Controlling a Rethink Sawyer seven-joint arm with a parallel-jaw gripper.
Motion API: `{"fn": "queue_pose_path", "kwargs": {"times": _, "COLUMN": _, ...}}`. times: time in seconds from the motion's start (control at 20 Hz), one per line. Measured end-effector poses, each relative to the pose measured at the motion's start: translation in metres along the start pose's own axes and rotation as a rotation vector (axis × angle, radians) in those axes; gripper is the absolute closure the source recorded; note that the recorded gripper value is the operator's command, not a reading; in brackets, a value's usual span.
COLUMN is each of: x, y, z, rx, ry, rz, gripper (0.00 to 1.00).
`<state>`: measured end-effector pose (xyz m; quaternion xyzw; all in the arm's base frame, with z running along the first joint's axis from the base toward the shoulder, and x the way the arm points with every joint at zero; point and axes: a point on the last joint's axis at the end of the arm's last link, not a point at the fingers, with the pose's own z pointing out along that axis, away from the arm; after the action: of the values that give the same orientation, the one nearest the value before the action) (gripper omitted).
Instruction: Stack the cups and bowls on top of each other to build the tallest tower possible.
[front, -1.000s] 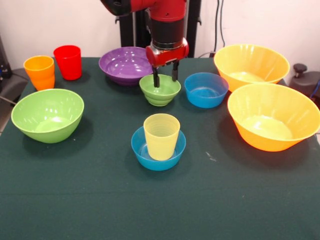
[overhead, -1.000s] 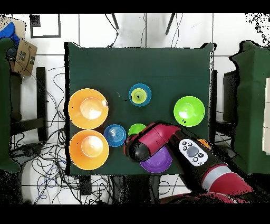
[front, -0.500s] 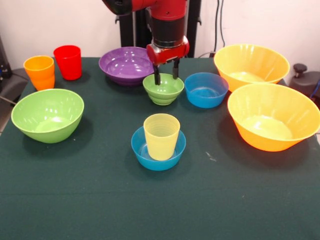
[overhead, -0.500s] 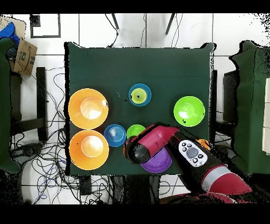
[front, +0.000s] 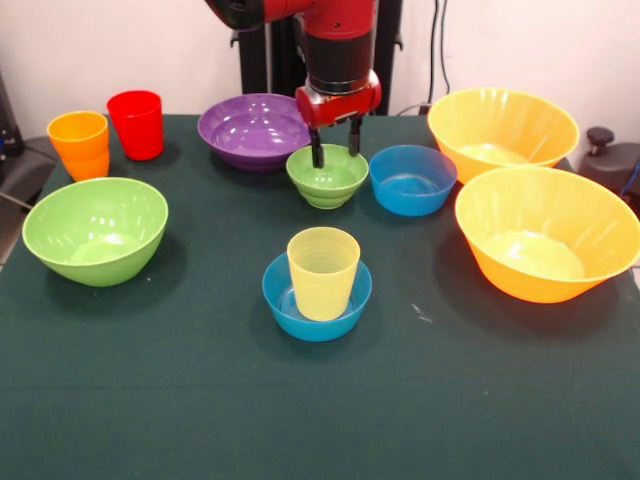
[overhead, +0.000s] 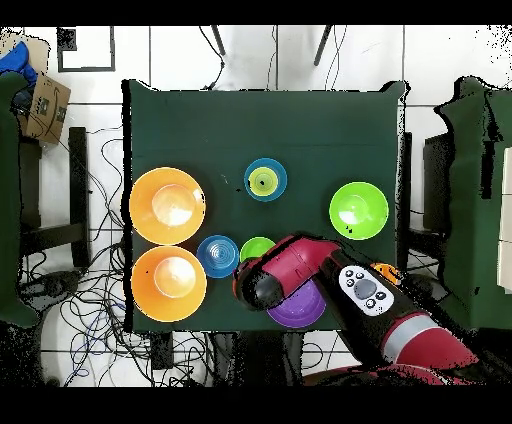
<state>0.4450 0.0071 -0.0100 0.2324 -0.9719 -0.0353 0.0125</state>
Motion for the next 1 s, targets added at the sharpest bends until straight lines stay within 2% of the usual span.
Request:
{"fn": "queue_pose_path", "kwargs": {"times": 0.55, "x": -0.0061, "y": 0.0045, "z": -0.0036, "rx": -0.026, "ry": 0.005, "rz": 0.051, "gripper": 0.00}}
{"fn": "queue_pose_path", "kwargs": {"times": 1.0, "x": -0.0071, "y": 0.0053, "z": -0.0042, "rx": -0.031, "ry": 0.006, "rz": 0.060, "gripper": 0.00}}
